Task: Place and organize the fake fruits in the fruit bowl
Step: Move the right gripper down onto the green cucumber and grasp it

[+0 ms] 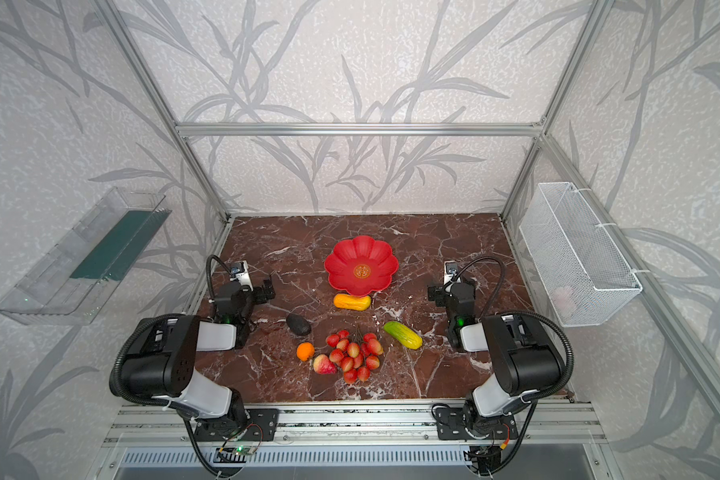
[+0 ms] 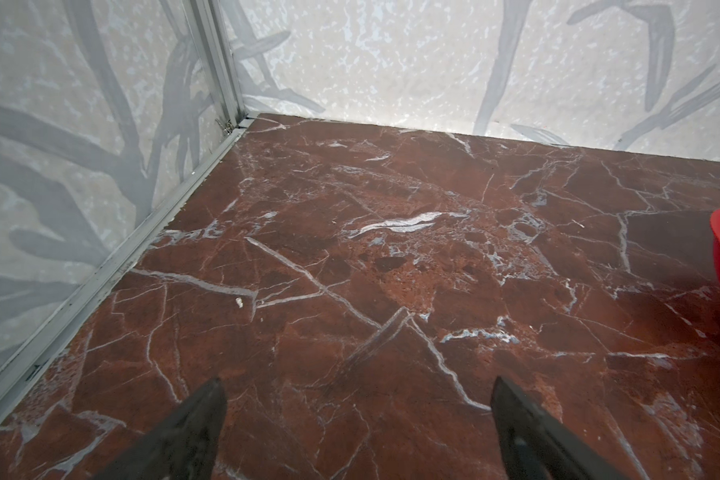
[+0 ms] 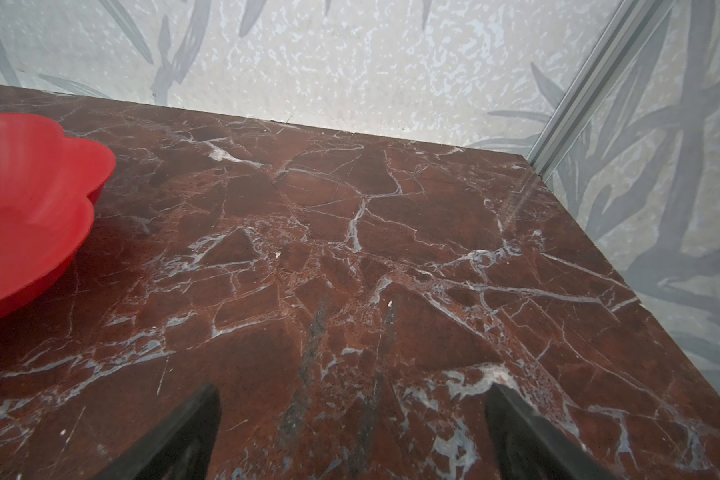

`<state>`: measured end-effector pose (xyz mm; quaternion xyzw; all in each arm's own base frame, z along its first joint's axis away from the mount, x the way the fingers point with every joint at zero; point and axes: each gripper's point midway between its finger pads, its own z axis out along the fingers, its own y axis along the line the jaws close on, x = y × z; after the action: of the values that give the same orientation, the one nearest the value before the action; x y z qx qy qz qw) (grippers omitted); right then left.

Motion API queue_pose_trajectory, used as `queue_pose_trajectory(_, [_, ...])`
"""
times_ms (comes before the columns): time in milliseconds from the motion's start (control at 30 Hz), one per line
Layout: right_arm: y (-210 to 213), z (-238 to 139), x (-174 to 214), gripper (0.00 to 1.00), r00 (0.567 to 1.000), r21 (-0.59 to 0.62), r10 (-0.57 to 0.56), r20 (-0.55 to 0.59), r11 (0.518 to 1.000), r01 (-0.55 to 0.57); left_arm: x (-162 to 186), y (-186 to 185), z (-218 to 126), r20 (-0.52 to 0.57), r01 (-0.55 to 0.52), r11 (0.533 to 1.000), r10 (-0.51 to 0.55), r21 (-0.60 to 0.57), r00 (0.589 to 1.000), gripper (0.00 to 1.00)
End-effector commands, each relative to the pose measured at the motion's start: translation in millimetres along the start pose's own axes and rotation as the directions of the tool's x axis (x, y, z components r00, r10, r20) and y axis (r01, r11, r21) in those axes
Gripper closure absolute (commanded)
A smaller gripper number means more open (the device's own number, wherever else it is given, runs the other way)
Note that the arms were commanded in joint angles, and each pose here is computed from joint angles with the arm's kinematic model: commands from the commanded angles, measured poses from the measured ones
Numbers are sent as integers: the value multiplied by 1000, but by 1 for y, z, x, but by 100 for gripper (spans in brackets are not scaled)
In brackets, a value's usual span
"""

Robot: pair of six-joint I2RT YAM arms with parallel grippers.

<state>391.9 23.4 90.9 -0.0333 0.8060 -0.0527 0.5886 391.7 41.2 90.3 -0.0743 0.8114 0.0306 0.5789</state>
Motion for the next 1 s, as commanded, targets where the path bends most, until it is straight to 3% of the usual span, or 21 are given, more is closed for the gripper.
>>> queue_pose_trajectory(0, [-4, 3, -5, 1, 1000, 20, 15, 13, 1000, -16, -5, -5, 3, 8, -24, 999, 24, 25, 1000, 1])
queue_pose_trajectory(133, [-14, -9, -27, 1, 999, 83, 16, 35, 996, -19, -21, 1, -14, 76, -8, 1000, 8, -7, 997, 1])
queue_pose_trajectory(200, [-15, -13, -44, 1, 998, 92, 22, -60, 996, -16, -35, -3, -28, 85, -25, 1000, 26, -4, 996, 1])
queue_pose_trajectory(233, [-17, -18, -56, 1, 991, 101, 93, -96, 991, -83, -42, -2, -36, 63, -21, 999, 23, -32, 998, 1])
queue_pose_trajectory(267, [-12, -22, -70, 1, 982, 67, 148, -116, 988, -141, -51, 4, -44, 41, 49, 995, -46, -86, 998, 1])
queue_pose_trajectory(333, [0, -30, -94, 1, 959, -10, 262, -106, 964, -265, -74, 4, -61, 45, 214, 973, -211, -82, 976, 1])
queue_pose_trajectory(400, [22, -41, -101, 1, 951, -157, 273, -147, 942, -295, -103, -19, -79, 102, 275, 958, -282, 84, 954, 1])
queue_pose_trajectory(433, [33, -48, -103, 1, 952, -231, 267, -151, 927, -296, -119, -30, -90, 156, 310, 933, -338, 181, 928, 1])
queue_pose_trajectory(533, [54, -68, -99, 1, 934, -345, 291, -207, 872, -348, -146, -38, -122, 253, 460, 800, -571, 385, 781, 1])
queue_pose_trajectory(600, [65, -80, -84, 3, 913, -365, 265, -310, 854, -372, -155, -44, -133, 219, 495, 740, -632, 455, 743, 1])
queue_pose_trajectory(667, [80, -96, -59, 4, 881, -369, 188, -434, 855, -364, -158, -56, -138, 116, 512, 718, -626, 471, 771, 1])
queue_pose_trajectory(767, [101, -122, -18, 5, 824, -388, 32, -565, 872, -300, -158, -68, -143, 13, 508, 727, -578, 462, 816, 1])
queue_pose_trajectory(867, [120, -142, 13, 5, 784, -417, -92, -614, 881, -223, -154, -66, -149, 38, 473, 749, -550, 464, 834, 1])
queue_pose_trajectory(933, [130, -150, 28, 6, 769, -431, -132, -626, 880, -199, -153, -61, -151, 40, 495, 750, -567, 439, 823, 1])
queue_pose_trajectory(967, [134, -152, 34, 5, 760, -435, -149, -632, 880, -190, -154, -62, -155, 36, 479, 760, -547, 439, 836, 1])
